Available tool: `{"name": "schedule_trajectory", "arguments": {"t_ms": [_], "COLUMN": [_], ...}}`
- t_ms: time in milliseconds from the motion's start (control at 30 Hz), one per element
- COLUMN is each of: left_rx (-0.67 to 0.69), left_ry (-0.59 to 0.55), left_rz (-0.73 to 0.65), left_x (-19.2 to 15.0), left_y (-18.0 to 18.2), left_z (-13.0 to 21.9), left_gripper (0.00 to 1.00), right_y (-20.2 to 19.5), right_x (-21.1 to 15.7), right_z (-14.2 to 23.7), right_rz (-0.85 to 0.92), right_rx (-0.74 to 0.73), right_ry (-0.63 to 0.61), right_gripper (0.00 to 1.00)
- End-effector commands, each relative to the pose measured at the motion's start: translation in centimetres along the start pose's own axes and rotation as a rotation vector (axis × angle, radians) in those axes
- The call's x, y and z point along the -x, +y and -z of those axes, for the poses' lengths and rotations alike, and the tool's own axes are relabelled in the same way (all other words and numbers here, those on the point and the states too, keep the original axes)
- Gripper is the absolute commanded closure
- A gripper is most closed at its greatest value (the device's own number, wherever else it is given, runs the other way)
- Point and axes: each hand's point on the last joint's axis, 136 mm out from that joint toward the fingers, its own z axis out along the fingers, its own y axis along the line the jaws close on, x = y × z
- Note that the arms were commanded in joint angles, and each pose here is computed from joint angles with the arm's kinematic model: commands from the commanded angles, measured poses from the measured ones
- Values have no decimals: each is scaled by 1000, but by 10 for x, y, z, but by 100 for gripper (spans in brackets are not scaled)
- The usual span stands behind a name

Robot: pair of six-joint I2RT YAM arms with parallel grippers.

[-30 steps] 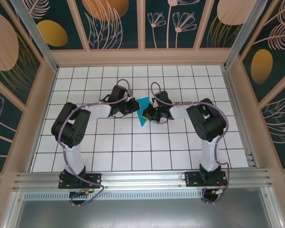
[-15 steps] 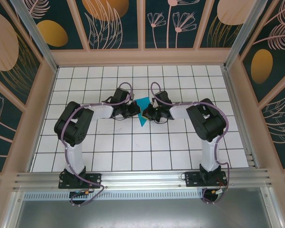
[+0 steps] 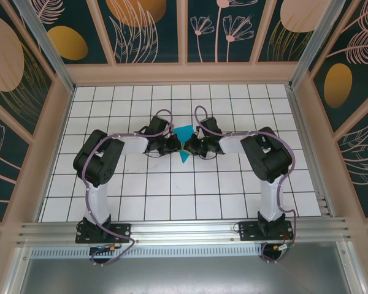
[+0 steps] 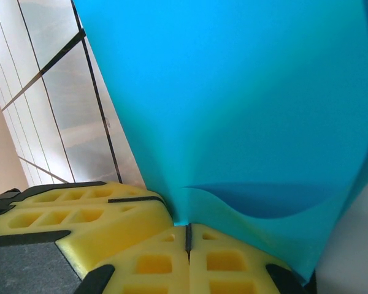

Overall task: Fold a paper plane with a square sheet of paper (pick it up from the middle)
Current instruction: Third fold the triangle at the center of the table.

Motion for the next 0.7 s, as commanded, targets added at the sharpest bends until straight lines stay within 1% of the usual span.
{"name": "schedule_trajectory", "arguments": {"t_ms": [0,100,133,300,433,667], "left_rx": [126,152,157,166,173,199], "left_ry": [23,22,23,24,26,9], "left_rz": [1,-4,-5,-11,-14,-9], "left_x": [-11,-12,-12,-14,-14,-11], "left_y": [31,36,37,40,41,45], "left_z": [-7,-6,-6,-6,-6,-3], "left_gripper": [100,100,100,100,100,100], "right_y": [9,25,26,17,4,2], "right_x": [2,9,15,18,20,25], "right_z": [5,19,26,46,48,38], "right_rz": [19,56,57,77,64,90], "right_rx": [34,86,95,94,78,60], "right_ry": [-3,-33,-53,-96,-97,-69], "right_gripper": [100,98,97,96,96,97]}}
